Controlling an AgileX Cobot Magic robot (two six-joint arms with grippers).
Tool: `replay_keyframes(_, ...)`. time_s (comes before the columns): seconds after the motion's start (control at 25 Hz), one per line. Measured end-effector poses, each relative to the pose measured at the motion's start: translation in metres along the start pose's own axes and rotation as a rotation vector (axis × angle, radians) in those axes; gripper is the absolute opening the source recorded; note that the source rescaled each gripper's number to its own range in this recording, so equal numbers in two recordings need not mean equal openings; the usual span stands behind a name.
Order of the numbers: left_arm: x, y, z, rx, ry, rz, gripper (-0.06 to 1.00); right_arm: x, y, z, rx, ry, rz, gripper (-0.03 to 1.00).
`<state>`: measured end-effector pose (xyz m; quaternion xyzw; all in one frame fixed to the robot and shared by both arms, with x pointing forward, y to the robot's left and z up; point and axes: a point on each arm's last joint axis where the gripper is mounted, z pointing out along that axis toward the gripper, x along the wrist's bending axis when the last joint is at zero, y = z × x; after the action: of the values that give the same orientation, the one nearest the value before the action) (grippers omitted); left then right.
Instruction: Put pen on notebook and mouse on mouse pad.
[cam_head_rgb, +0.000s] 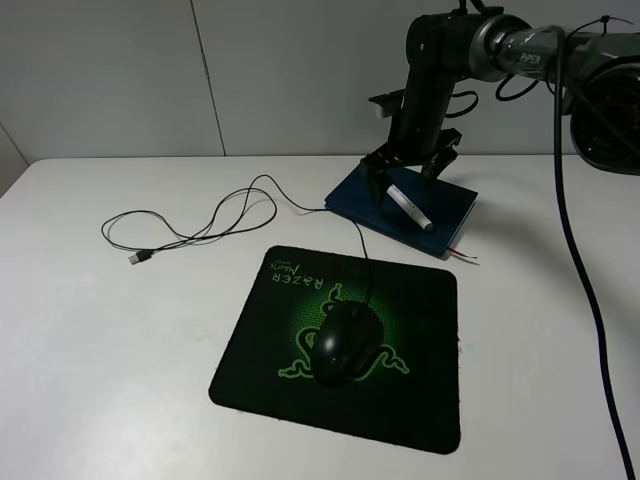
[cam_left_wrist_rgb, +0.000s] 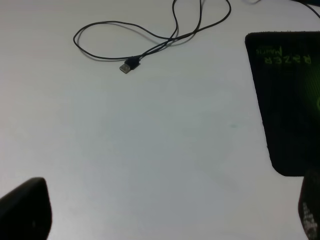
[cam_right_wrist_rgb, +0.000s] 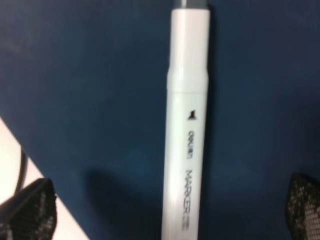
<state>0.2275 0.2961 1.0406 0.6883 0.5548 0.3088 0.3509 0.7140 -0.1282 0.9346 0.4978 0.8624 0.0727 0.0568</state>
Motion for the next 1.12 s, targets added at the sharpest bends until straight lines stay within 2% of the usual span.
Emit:
replay_keyframes(0.28,0.000,0.000,0.000,0.000,0.000,0.000,0.97,-0.001,0.004,-0.030,-0.045,-0.008,-0.001,1.00)
replay_keyframes(0.6,0.000,0.000,0.000,0.000,0.000,0.000,0.97,0.004,0.001,-0.101,-0.173,-0.031,0.009,1.00)
replay_keyframes(0.88,0.000,0.000,0.000,0.000,0.000,0.000,0.97,0.021,-0.028,-0.138,-0.168,-0.017,0.017,1.00)
replay_keyframes(1.12,0.000,0.000,0.000,0.000,0.000,0.000,0.97,0.029,-0.076,-0.168,-0.138,0.004,0.045,1.00)
